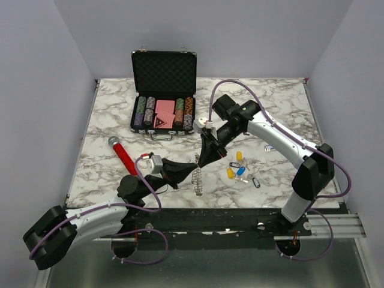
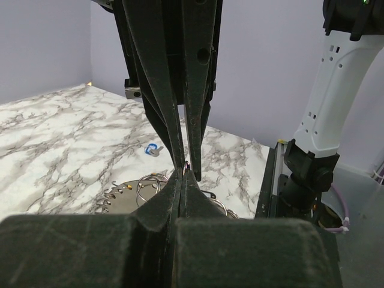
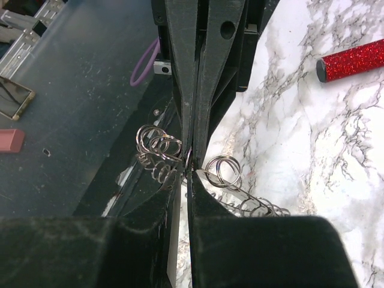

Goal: Put the keys on the keyring

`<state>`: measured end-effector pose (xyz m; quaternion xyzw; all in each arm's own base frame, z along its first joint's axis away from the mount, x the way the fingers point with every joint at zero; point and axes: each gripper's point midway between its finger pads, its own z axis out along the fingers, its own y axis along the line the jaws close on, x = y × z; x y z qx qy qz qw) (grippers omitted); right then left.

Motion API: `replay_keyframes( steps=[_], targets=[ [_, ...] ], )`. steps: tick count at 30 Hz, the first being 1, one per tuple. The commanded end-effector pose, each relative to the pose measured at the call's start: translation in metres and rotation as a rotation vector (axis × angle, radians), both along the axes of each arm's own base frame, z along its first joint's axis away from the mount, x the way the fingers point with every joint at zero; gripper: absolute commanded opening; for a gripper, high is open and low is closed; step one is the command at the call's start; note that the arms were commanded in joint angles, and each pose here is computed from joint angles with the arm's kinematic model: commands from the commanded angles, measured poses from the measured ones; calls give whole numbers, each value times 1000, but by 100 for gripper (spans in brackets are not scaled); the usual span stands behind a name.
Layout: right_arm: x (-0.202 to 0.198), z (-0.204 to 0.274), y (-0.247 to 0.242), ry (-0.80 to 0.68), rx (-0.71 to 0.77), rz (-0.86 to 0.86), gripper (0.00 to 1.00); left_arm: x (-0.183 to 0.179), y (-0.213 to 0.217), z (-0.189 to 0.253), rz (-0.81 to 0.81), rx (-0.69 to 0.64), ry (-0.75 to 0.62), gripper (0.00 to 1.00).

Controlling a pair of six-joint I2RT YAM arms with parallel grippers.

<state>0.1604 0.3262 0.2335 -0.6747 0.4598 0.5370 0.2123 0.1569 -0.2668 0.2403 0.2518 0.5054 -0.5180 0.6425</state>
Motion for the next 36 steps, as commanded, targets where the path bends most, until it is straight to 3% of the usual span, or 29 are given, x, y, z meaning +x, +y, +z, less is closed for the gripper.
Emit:
replay_keyframes(
  steps=[1, 16, 22, 26, 34, 36],
  targets=[
    [-2, 5, 7, 37, 13, 4, 15, 5, 7, 14, 39, -55, -13, 0],
    [6, 4, 13, 74, -16, -28, 19, 14, 13, 12, 98, -56, 21, 0],
    [11, 2, 17, 86, -31, -43, 12, 15, 14, 10, 106, -61, 37, 0],
    [13, 1, 17, 90, -50, -55, 1, 15, 14, 9, 108, -60, 41, 0],
    [11, -2, 10, 54, -71, -43, 1, 13, 16, 2, 107, -46, 50, 0],
    [9, -4, 8, 46, -70, -36, 1, 12, 18, 0, 108, -42, 52, 6]
  ],
)
